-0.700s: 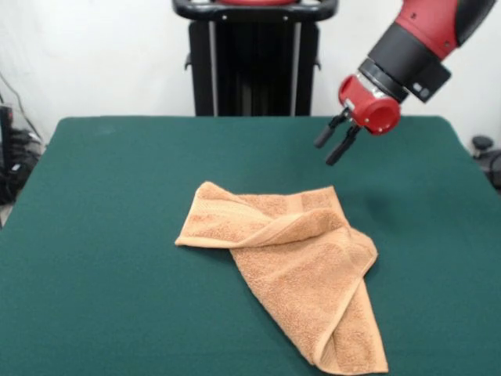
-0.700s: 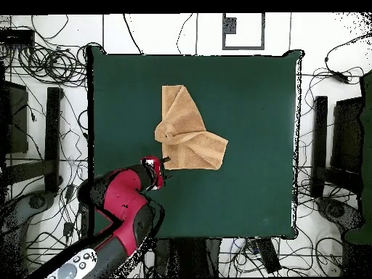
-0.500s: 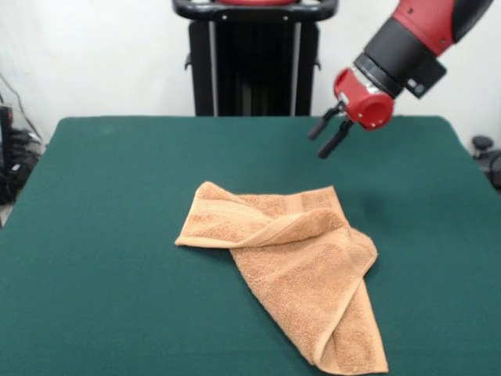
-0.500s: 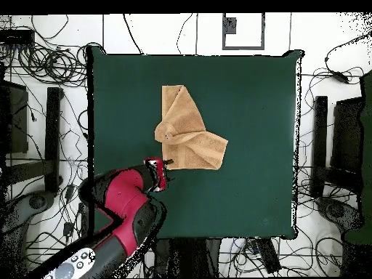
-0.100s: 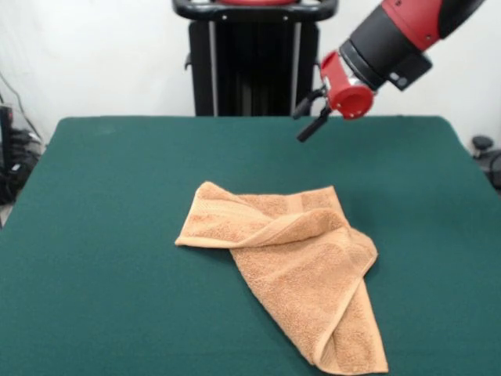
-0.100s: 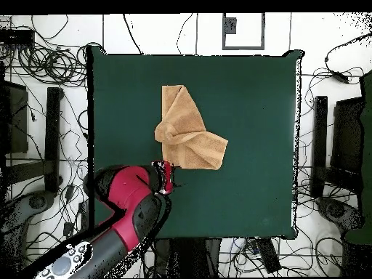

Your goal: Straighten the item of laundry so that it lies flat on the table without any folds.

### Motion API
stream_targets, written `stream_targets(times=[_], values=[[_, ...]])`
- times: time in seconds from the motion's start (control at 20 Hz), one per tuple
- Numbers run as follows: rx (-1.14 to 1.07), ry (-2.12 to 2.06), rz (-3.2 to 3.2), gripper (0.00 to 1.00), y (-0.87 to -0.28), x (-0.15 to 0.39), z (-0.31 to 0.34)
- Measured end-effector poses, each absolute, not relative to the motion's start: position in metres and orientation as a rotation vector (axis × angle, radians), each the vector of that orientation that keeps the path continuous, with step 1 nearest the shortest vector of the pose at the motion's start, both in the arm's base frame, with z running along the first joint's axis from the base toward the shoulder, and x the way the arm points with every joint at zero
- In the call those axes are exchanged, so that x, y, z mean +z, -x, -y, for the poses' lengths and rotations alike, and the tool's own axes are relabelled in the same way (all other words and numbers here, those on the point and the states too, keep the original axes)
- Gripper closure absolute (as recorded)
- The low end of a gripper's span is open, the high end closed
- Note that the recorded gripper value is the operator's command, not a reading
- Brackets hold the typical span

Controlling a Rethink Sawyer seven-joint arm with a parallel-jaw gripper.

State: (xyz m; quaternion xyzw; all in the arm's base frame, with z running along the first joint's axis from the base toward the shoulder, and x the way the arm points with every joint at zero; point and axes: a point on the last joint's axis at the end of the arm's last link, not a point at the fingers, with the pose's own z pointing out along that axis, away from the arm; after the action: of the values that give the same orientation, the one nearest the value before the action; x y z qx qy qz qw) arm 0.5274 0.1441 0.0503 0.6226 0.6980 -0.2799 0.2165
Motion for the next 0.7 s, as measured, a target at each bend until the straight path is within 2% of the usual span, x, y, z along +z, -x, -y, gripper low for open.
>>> stream_targets(times=[0.7], values=[[-0.791,-1.72,-1.852,0.0,-0.579,0.056,-0.122]])
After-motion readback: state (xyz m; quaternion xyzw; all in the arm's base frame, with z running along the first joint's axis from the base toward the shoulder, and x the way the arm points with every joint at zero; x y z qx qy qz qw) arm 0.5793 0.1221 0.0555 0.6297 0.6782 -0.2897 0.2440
